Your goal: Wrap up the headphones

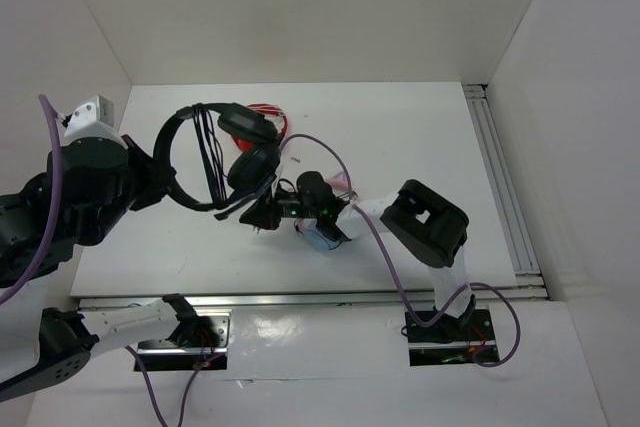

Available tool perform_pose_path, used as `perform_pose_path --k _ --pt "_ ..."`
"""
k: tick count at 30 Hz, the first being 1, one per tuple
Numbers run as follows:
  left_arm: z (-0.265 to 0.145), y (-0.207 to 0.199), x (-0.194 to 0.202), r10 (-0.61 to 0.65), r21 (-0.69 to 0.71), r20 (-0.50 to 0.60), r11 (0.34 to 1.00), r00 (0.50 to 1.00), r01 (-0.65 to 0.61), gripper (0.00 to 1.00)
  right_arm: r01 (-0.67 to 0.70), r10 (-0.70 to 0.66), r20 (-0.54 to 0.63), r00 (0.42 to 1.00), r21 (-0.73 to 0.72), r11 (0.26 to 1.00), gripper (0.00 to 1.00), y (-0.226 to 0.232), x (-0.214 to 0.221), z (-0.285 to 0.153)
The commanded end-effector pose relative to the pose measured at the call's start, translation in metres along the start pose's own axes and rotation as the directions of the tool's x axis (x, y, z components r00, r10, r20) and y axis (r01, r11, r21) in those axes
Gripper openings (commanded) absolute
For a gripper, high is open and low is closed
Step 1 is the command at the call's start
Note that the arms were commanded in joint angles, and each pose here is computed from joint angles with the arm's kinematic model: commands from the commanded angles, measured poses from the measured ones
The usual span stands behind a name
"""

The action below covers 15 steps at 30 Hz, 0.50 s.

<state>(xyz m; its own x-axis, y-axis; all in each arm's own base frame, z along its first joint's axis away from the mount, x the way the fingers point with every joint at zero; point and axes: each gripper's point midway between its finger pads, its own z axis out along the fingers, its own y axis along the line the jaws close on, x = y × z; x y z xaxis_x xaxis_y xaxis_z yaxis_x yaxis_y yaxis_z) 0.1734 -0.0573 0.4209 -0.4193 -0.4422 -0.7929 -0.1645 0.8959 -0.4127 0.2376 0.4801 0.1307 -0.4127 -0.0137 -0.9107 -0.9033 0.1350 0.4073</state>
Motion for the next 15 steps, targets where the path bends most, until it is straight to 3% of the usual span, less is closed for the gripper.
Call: perform_pose_path --k 1,2,5,7,9,11,15 --pt "-0.0042 -0.0096 -0.0187 -0.096 0.046 0.072 0.995 0.993 0.093 0.0 0.078 -0.074 0.097 0.993 -0.033 0.996 0.19 0.0188 -0.0399 0.0014" --pt "-0.004 -0.0084 -0.0198 -0.096 0.04 0.079 0.995 0.992 0.093 0.0 0.067 -0.064 0.097 0.993 -0.034 0.997 0.28 0.0193 -0.0399 0.0014" --pt "-0.004 -0.0084 -0.0198 -0.096 0.04 0.079 0.995 0.992 0.093 0.0 0.067 -0.063 0.094 0.994 -0.042 0.997 0.17 0.0234 -0.0382 0.003" --pt "-0.004 -0.0084 -0.0198 -0.096 0.04 0.079 0.995 0.992 0.093 0.0 0.062 -0.058 0.082 0.995 -0.047 0.997 0.24 0.024 -0.0352 0.0027" --pt "-0.004 -0.0084 -0.0198 -0.096 0.04 0.079 0.995 0.992 0.093 0.0 0.062 -0.058 0.082 0.995 -0.047 0.997 0.26 0.0226 -0.033 0.0036" --pt "-0.004 -0.0084 -0.0198 -0.096 0.04 0.079 0.995 0.992 0.093 0.0 0.067 -0.063 0.089 0.994 -0.05 0.996 0.09 0.0232 -0.0349 0.0037" --pt "-0.0044 -0.0041 -0.0211 -0.096 0.028 0.093 0.995 0.991 0.094 0.0 0.056 -0.052 0.092 0.994 -0.042 0.998 0.0 0.0208 -0.0334 0.0047"
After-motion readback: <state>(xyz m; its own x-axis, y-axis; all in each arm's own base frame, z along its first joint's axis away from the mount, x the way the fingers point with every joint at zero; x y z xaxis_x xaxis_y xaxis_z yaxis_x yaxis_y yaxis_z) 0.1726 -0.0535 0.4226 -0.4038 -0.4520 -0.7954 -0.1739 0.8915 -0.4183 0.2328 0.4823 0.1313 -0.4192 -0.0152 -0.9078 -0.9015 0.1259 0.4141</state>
